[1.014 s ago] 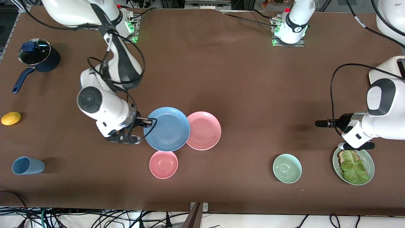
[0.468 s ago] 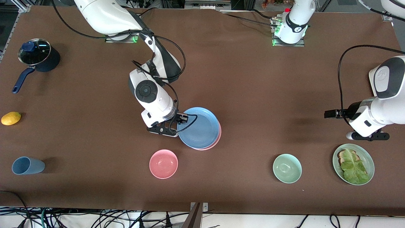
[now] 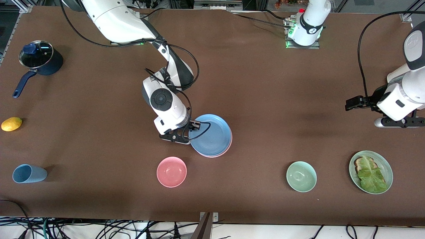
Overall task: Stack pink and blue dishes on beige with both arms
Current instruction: 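Lower the blue plate onto pink with the right gripper while the left gripper returns, then open the right gripper and release the blue plate on the stack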
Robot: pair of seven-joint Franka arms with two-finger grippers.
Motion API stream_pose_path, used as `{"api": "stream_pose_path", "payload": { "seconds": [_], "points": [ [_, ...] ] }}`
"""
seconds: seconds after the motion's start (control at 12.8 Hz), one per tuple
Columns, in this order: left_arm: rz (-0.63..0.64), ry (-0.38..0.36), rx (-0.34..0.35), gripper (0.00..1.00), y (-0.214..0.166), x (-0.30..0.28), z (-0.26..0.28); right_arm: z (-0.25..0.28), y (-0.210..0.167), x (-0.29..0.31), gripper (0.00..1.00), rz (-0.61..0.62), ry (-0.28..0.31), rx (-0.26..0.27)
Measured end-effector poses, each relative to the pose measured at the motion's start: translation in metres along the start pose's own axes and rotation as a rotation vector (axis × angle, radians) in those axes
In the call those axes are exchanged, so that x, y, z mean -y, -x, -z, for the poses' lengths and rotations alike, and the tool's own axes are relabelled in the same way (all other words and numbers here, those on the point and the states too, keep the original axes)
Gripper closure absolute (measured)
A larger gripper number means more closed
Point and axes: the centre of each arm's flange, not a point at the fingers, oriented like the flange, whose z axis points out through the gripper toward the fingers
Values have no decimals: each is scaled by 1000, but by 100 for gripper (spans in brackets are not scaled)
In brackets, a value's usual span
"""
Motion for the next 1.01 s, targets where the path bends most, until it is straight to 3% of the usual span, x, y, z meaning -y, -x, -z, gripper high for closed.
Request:
{"api": "stream_pose_path", "payload": {
  "seconds": [0.62,0.7,1.01],
  "points": [
    [-6,-15,-47,0,36,-10,37,-24,5,4,95,1,-4,-2],
    [-8,-17,-39,0,41,-11,41,-25,5,4,88,1,-4,-1],
    [-36,-21,-37,0,50,-27,48,-29,6,4,43,1,-3,0]
  ]
}}
